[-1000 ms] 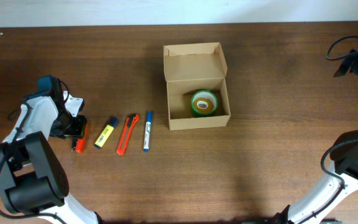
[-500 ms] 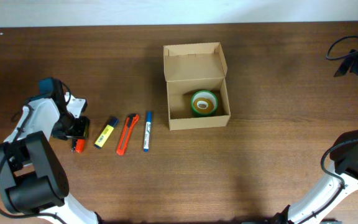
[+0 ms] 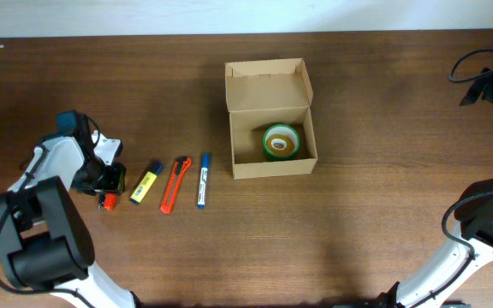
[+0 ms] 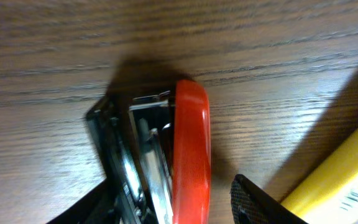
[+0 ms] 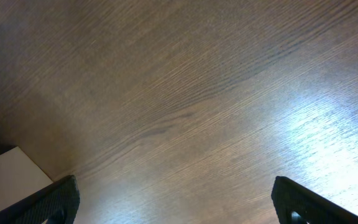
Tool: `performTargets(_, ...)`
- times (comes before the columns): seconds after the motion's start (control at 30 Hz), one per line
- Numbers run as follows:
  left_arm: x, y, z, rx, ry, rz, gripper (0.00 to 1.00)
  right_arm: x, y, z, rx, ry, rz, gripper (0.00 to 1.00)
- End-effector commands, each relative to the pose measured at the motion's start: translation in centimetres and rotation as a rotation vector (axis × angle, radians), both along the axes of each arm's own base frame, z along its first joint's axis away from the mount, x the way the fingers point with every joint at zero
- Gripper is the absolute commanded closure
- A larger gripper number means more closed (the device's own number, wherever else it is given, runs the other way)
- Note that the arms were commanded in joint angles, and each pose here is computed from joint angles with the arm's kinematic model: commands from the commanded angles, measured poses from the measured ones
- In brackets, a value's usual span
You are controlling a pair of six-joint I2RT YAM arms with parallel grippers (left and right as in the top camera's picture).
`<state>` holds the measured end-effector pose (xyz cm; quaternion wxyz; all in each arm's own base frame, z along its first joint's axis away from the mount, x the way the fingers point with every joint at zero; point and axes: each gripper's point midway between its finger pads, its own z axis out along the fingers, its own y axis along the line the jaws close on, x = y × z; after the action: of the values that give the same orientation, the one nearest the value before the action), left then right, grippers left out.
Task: Pack container
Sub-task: 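Lower the left gripper onto the red stapler and grasp it, then lift the red stapler and carry it over the box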
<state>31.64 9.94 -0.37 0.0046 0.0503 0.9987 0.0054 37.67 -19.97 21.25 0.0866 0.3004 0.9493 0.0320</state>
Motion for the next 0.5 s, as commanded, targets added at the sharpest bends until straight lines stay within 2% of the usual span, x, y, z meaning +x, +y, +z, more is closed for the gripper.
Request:
performTargets(0.0, -0.61, -0.71, -1.62, -0.052, 0.036, -0.006, 0.46, -0.11, 0.49, 1.23, -0.005, -0.032, 0.013, 0.01)
performTargets(0.13, -0.63, -0.91, -2.18, -0.065, 0.044, -0.006, 0.48, -0.11, 0.49, 1.23, -0.005, -0.032, 0.013, 0.01)
performTargets(0.2, -0.54, -0.88, -2.16, -0.064, 0.040, -0.006, 0.59, -0.10, 0.50, 1.23, -0.005, -0.032, 0.013, 0.01)
performTargets(0.23, -0.51, -0.88, -2.16, -0.064, 0.039, -0.006, 0.69, -0.10, 0.50, 1.23, -0.005, -0.032, 0.013, 0.01)
performTargets(0.27, -0.50, -0.90, -2.16, -0.064, 0.039, -0.007, 0.83, -0.11, 0.48, 1.23, -0.006, -0.032, 0.013, 0.01)
performTargets(0.33, -0.37, -0.95, -2.14, -0.062, 0.035, -0.005, 0.96, -0.11, 0.49, 1.23, -0.005, -0.032, 0.013, 0.01)
performTargets(0.47, 0.21, -1.23, -1.93, -0.070, 0.019, 0.013, 0.98, -0.11, 0.49, 1.23, -0.005, -0.032, 0.013, 0.01)
